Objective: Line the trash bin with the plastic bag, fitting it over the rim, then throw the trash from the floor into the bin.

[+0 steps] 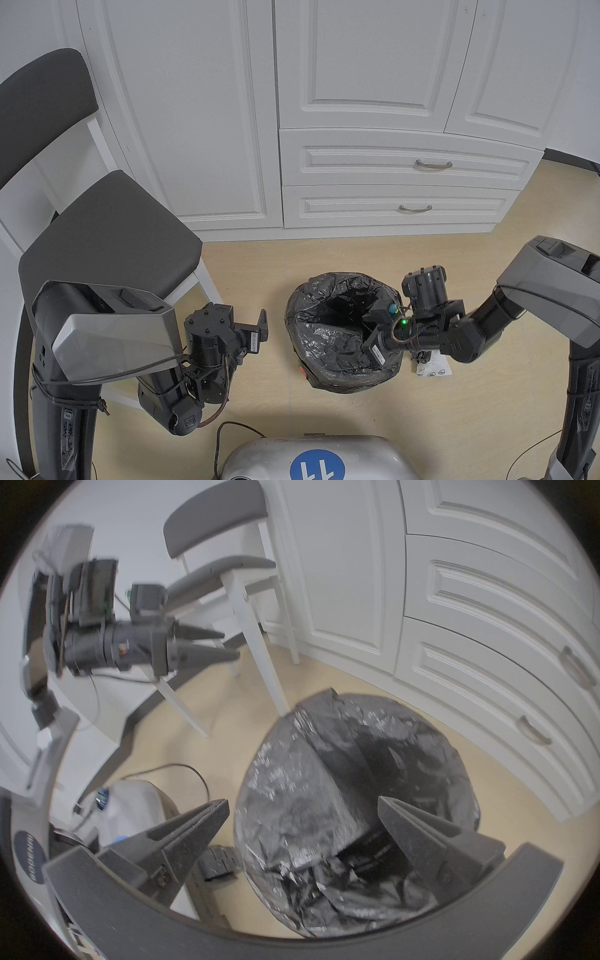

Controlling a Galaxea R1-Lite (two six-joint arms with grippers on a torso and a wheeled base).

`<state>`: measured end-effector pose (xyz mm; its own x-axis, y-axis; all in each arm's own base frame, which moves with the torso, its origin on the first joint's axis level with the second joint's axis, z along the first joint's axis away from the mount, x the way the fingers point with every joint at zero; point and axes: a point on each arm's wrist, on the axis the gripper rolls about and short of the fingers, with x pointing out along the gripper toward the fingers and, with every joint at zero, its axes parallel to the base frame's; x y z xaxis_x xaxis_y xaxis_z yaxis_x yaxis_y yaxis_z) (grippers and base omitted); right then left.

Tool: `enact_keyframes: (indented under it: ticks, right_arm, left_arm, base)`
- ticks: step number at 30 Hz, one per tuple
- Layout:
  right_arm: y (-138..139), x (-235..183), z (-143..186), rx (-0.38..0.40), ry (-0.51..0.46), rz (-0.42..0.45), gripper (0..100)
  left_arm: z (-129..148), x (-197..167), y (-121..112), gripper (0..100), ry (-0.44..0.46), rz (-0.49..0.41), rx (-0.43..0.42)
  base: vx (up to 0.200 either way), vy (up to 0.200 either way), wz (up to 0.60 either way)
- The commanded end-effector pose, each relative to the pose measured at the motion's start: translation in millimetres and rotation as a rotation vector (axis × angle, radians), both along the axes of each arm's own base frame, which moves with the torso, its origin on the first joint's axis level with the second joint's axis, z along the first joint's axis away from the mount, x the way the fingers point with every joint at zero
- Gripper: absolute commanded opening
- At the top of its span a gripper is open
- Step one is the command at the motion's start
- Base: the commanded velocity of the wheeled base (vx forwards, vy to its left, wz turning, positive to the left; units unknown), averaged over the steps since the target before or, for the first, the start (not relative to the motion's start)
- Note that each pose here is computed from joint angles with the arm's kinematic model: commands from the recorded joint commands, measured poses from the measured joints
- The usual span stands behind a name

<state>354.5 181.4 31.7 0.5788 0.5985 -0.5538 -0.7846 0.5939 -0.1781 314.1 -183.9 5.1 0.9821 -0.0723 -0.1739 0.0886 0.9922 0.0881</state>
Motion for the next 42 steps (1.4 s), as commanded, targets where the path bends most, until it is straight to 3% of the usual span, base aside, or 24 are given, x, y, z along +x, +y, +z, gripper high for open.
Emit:
enact_keyframes:
  ticks: [1,7,22,23,34,42]
  right_arm:
    - [-3.7,38.7,10.1,0.099,0.071,0.057,100]
    - [-3.0,48.5,-14.9,0.078,0.136,0.052,100]
    - [-3.3,59.1,-46.6,0.058,0.176,0.036,100]
    - [-3.2,59.1,-47.2,0.059,0.176,0.037,0]
    - [-8.8,41.2,-20.8,0.065,0.163,0.054,0]
    - [-11.5,12.7,-17.1,0.011,0.144,0.177,0]
  left_arm:
    - [0.3,-0.3,3.4,100,0.002,0.011,0.001]
    - [-2.6,0.1,2.5,100,0.001,0.010,-0.002]
    - [-0.7,-2.8,5.0,100,0.005,0.012,-0.004]
    - [-0.7,-2.8,5.0,100,0.005,0.012,-0.004]
    - [0.4,-2.0,6.4,100,0.002,0.018,-0.005]
    - [11.6,-1.5,8.0,100,-0.027,0.045,-0.016]
  base:
    - [0.000,0.000,0.00]
    - [0.000,0.000,0.00]
    - [0.000,0.000,0.00]
    - [0.000,0.000,0.00]
    - [0.000,0.000,0.00]
    - [0.000,0.000,0.00]
